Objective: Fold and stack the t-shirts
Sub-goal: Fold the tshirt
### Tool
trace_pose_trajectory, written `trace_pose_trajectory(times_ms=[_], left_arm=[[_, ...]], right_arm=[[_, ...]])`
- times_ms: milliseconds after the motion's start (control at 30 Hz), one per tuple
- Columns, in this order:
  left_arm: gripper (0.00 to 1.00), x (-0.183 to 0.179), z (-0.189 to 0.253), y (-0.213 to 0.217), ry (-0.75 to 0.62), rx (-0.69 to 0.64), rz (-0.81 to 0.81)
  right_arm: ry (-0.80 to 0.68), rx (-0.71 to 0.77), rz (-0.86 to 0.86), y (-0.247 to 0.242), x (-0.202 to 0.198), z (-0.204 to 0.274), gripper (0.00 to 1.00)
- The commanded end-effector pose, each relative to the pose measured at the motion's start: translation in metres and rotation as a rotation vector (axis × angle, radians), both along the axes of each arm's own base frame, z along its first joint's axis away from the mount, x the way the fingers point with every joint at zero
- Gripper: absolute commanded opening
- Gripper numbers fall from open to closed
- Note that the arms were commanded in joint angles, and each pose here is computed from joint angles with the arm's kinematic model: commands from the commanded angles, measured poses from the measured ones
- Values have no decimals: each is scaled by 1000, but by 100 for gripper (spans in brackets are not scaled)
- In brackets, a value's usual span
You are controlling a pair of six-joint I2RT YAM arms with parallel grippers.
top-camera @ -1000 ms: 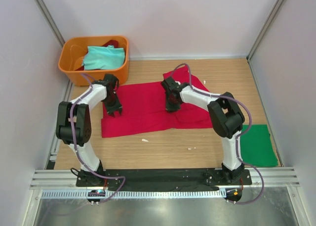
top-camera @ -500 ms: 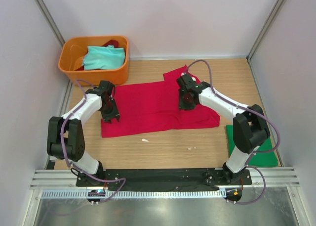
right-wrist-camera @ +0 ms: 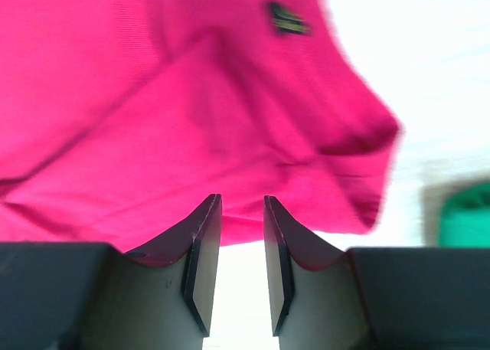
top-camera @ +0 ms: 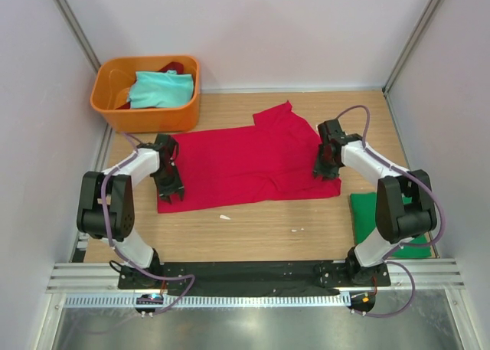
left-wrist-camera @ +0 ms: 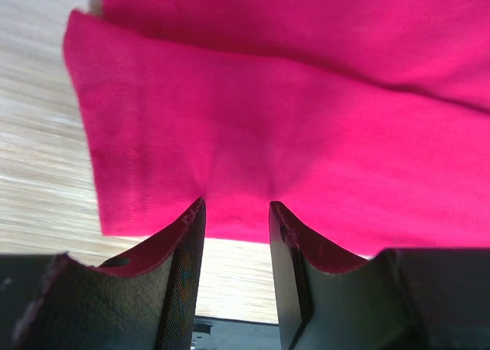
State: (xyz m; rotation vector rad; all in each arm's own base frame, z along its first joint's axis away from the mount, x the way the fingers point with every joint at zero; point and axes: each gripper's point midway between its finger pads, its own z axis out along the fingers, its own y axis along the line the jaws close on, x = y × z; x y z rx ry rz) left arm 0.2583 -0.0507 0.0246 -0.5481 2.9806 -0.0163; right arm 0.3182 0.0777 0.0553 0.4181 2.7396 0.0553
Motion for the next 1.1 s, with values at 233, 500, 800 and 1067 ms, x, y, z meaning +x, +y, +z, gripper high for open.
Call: trace_pose_trajectory(times_ms=[233, 500, 800, 1067], left_arm=[[40, -11, -18, 10, 81, -11, 71], [42, -28, -31, 3, 178, -46, 100], [43, -61, -41, -33, 248, -98, 74], [45, -65, -39, -26, 195, -29, 112]], right_arm=[[14, -63, -175, -52, -21, -22, 33], [26, -120, -321, -80, 0, -50, 34], [-7, -216, -379, -132, 88, -51, 34], [85, -152, -366, -121, 62, -60, 34]])
